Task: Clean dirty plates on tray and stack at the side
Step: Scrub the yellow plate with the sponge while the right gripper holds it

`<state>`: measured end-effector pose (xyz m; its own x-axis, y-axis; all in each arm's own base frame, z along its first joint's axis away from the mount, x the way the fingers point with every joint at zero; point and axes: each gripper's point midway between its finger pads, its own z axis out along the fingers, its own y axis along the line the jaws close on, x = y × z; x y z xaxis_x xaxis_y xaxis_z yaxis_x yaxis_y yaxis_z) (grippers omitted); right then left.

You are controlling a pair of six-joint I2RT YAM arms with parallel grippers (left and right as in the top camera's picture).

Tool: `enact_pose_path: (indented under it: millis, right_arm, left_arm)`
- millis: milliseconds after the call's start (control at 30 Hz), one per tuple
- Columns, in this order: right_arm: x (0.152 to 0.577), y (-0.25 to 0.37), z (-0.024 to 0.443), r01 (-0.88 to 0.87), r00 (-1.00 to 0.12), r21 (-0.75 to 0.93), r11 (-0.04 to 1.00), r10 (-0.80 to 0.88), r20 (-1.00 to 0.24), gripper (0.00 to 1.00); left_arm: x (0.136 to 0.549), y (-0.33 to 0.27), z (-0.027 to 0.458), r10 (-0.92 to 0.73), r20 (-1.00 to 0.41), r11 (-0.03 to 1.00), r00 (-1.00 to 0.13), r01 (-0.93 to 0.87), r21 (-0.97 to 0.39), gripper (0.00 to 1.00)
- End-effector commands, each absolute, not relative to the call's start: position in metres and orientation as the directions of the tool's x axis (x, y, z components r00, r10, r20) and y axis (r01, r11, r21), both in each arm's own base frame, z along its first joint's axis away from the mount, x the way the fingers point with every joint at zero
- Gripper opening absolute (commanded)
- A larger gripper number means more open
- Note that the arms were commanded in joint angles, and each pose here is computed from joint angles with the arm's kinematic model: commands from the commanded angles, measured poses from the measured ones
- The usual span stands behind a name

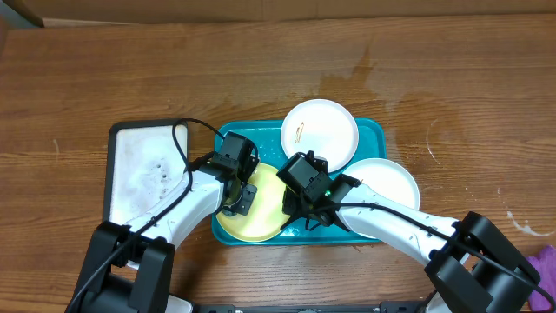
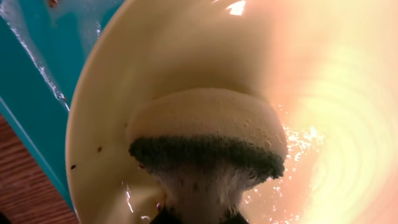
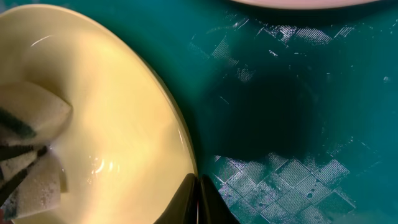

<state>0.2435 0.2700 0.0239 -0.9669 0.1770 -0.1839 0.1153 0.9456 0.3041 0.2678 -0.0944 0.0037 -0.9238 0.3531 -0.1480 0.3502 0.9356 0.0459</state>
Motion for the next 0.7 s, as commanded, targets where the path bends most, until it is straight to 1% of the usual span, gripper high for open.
enact_pose_path:
  millis: [0, 133, 300, 333, 367, 400, 433, 567, 667]
  right_arm:
    - [0.246, 0.27, 0.024, 0.121, -0.964, 0.296, 0.947, 0.183, -0.191, 0.04]
    - [0.246, 0.27, 0.024, 0.121, -0.964, 0.296, 0.947, 0.183, -0.191, 0.04]
    - [0.245, 0.269, 0.023, 0.122, -0.965, 0.292, 0.949, 0.182, -0.188, 0.04]
    - [0.245, 0.268, 0.023, 0.122, -0.965, 0.291, 0.949, 0.182, -0.188, 0.08]
    - [0.245, 0.268, 0.023, 0.13, -0.964, 0.292, 0.948, 0.19, -0.185, 0.18]
    - [0.245, 0.268, 0.023, 0.144, -0.962, 0.294, 0.945, 0.203, -0.181, 0.22]
    - [0.245, 0.268, 0.022, 0.155, -0.961, 0.296, 0.942, 0.214, -0.178, 0.24]
    - [0.246, 0.271, 0.019, 0.191, -0.954, 0.309, 0.932, 0.251, -0.167, 0.25]
    - [0.247, 0.286, 0.02, 0.154, -0.963, 0.366, 0.918, 0.222, -0.15, 0.24]
  left_arm:
    - [0.261, -0.078, -0.014, 0.326, -0.112, 0.942, -0.939, 0.313, 0.12, 0.04]
    - [0.272, -0.068, -0.015, 0.324, -0.156, 0.936, -0.933, 0.293, 0.194, 0.04]
    - [0.274, -0.07, -0.015, 0.324, -0.165, 0.938, -0.932, 0.293, 0.188, 0.04]
    - [0.274, -0.071, -0.015, 0.324, -0.165, 0.938, -0.932, 0.294, 0.182, 0.04]
    - [0.274, -0.071, -0.015, 0.324, -0.167, 0.939, -0.931, 0.294, 0.181, 0.04]
    - [0.274, -0.071, -0.015, 0.323, -0.167, 0.939, -0.931, 0.294, 0.181, 0.04]
    - [0.274, -0.071, -0.015, 0.323, -0.168, 0.939, -0.931, 0.293, 0.181, 0.04]
    - [0.274, -0.071, -0.015, 0.323, -0.168, 0.939, -0.931, 0.293, 0.181, 0.04]
    - [0.274, -0.072, -0.015, 0.323, -0.167, 0.94, -0.931, 0.295, 0.174, 0.04]
